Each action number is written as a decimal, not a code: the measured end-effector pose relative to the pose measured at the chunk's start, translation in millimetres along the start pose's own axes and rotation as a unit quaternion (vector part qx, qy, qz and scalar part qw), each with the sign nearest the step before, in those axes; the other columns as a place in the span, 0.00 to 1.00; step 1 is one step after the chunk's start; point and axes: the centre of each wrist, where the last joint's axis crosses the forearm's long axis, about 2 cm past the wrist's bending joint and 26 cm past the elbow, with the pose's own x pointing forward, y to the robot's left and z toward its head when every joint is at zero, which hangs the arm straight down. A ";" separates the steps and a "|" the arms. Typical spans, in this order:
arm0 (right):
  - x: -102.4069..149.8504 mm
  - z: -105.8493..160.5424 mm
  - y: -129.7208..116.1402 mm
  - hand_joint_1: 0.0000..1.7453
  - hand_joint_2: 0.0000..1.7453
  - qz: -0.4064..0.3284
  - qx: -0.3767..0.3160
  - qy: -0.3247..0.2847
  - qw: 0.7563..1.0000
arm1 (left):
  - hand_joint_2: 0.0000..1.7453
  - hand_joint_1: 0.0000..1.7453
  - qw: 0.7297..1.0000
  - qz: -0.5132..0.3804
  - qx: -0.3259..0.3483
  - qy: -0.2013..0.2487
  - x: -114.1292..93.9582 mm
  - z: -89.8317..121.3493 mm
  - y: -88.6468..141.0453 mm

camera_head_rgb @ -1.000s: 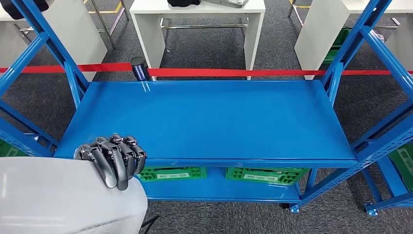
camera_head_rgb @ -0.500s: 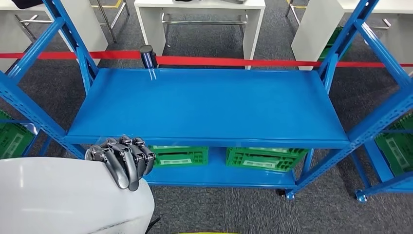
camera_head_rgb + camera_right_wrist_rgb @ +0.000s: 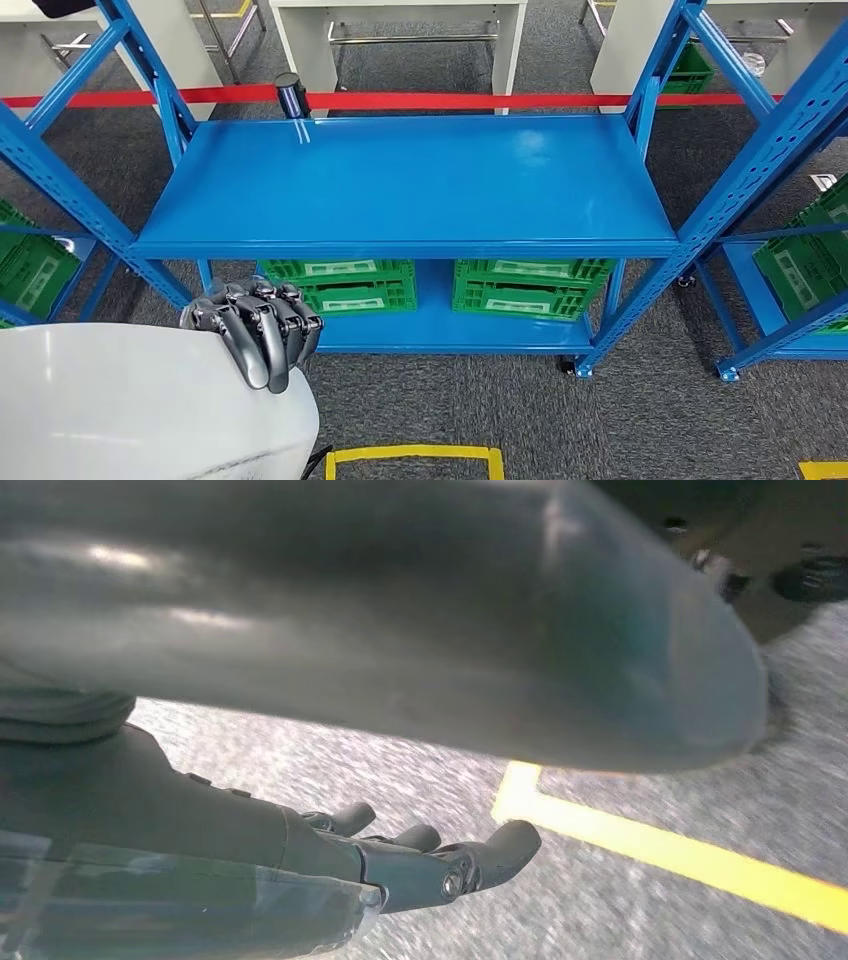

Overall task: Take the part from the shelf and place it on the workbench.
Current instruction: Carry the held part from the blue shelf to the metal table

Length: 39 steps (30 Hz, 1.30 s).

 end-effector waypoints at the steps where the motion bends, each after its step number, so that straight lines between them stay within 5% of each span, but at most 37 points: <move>1: -0.9 1.6 -1.6 0.00 0.00 -0.002 0.003 0.000 1.000 | 1.00 1.00 1.000 0.002 -0.002 -0.001 -0.1 0.0 0.1; 39: -0.6 4.5 -12.2 0.00 0.00 -0.004 -0.010 -0.041 0.999 | 1.00 1.00 0.999 0.008 -0.034 0.000 -1.2 -7.7 0.2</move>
